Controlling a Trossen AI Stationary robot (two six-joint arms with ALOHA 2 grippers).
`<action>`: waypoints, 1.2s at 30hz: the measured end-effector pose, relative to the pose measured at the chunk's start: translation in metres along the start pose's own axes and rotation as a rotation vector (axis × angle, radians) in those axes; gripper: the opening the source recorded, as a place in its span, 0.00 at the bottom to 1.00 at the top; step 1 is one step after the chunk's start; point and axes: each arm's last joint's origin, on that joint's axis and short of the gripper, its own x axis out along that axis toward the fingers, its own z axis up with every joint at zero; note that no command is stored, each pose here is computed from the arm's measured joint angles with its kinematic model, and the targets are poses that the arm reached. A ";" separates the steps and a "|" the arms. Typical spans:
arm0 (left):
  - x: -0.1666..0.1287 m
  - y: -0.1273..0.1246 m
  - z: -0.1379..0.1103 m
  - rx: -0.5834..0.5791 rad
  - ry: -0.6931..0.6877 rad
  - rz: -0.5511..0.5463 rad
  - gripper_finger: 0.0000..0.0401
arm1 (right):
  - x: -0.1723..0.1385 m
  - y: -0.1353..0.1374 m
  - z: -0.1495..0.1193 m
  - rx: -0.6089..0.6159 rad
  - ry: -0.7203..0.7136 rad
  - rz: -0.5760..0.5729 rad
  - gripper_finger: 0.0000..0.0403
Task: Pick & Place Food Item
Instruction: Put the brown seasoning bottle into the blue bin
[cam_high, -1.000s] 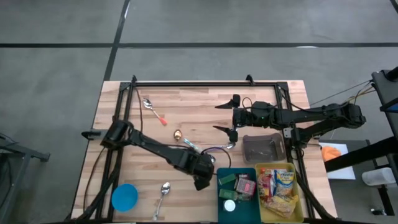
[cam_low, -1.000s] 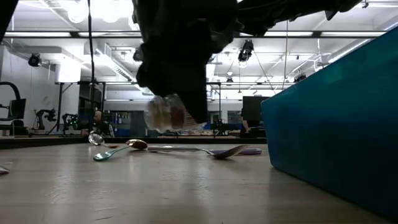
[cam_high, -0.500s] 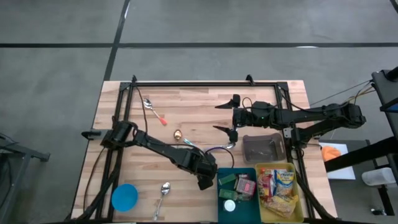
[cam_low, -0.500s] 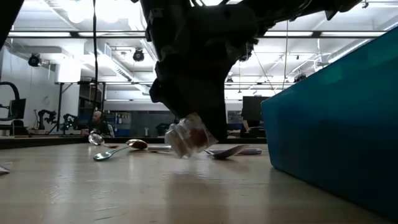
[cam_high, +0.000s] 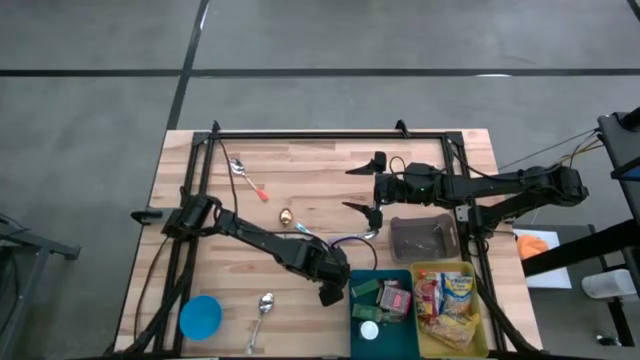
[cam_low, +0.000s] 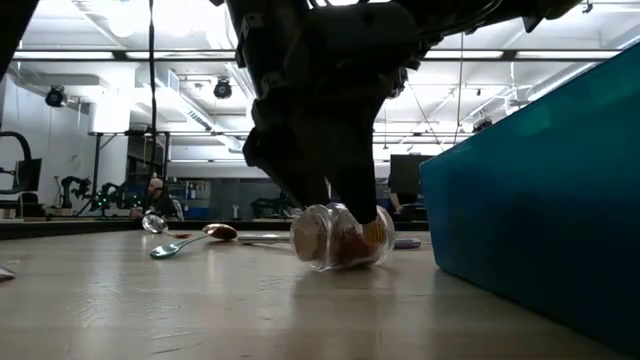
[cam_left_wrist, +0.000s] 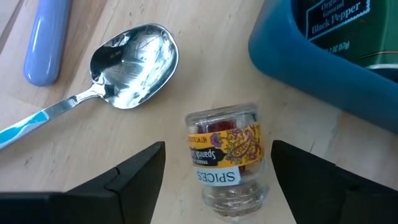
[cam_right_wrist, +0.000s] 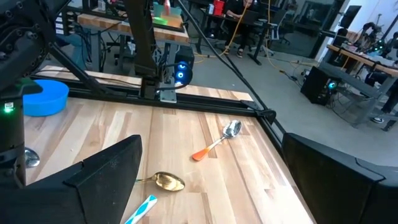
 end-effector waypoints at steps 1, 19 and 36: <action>0.000 0.000 0.000 -0.001 0.000 0.000 0.74 | 0.000 0.000 0.000 0.000 0.000 0.000 0.96; -0.082 0.015 0.020 0.102 -0.338 0.214 0.74 | 0.000 0.000 0.000 0.000 0.000 0.000 0.96; -0.112 0.087 -0.024 0.159 -0.671 0.061 0.74 | 0.000 0.000 0.000 0.000 0.001 0.000 0.96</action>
